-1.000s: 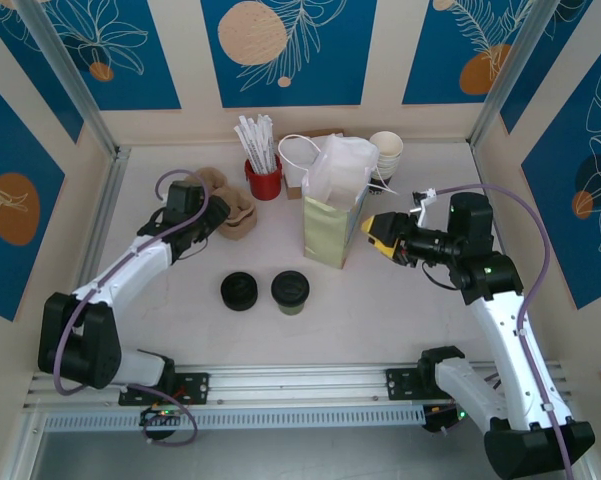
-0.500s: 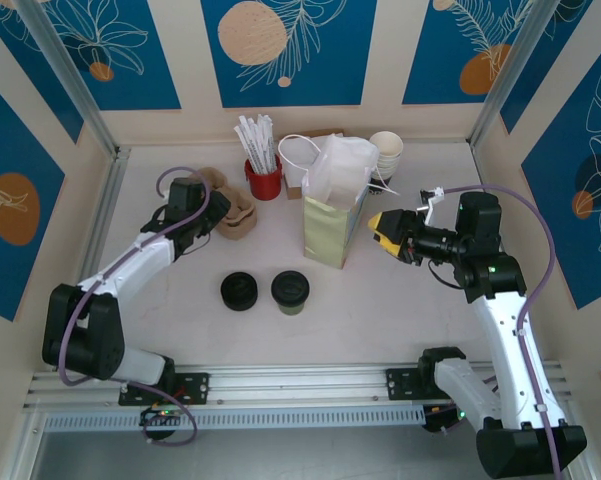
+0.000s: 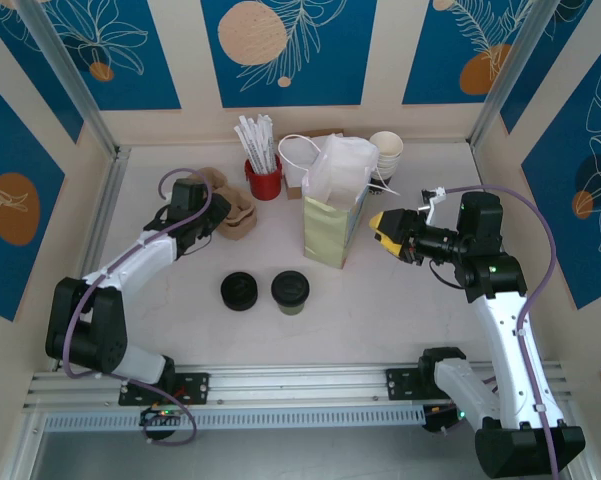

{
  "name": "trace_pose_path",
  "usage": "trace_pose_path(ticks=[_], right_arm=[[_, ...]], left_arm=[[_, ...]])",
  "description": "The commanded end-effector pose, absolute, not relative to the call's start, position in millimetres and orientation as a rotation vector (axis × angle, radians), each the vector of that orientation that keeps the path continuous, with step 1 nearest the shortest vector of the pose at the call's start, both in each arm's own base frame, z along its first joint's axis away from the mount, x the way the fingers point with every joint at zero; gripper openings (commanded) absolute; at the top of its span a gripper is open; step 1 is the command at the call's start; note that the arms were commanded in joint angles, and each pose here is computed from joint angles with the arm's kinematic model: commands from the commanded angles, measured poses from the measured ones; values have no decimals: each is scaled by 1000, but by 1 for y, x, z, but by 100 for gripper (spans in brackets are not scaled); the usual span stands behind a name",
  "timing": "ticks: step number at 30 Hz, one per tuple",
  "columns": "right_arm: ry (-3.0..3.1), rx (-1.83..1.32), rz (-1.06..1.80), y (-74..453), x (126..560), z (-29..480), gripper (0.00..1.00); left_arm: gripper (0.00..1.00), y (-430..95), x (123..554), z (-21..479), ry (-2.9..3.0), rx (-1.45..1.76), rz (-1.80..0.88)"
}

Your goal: Pack the takeout coffee

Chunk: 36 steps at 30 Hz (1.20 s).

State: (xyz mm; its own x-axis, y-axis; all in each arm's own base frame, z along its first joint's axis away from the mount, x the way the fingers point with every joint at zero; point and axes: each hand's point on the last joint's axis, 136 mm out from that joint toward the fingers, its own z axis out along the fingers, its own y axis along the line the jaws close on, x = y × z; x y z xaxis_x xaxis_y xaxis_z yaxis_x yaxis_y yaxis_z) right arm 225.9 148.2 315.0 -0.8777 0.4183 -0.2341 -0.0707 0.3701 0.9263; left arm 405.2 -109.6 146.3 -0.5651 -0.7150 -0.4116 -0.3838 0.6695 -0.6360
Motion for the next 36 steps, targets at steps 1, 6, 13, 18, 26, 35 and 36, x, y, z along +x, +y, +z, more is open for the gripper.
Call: trace_pose_path(ticks=[1,6,13,18,26,35,36], right_arm=[[2216,290,1551,150,220,315,58],[2217,294,1551,150,220,315,58],[2221,303,1552,149,219,314,58],[2221,305,1553,149,218,314,58],[2223,310,1551,148,217,313,58],[2225,320,1552,147,218,312,58],[2224,318,1553,147,218,312,58]], left_arm=[[46,-105,412,147,2192,-865,-654],[40,-107,415,147,2182,-869,-674],[28,-111,420,151,2159,-869,-715],[23,-112,421,153,2150,-874,-728],[20,-113,424,153,2139,-888,-747],[21,-117,428,143,2147,-898,-764],[18,-117,428,143,2146,-897,-766]])
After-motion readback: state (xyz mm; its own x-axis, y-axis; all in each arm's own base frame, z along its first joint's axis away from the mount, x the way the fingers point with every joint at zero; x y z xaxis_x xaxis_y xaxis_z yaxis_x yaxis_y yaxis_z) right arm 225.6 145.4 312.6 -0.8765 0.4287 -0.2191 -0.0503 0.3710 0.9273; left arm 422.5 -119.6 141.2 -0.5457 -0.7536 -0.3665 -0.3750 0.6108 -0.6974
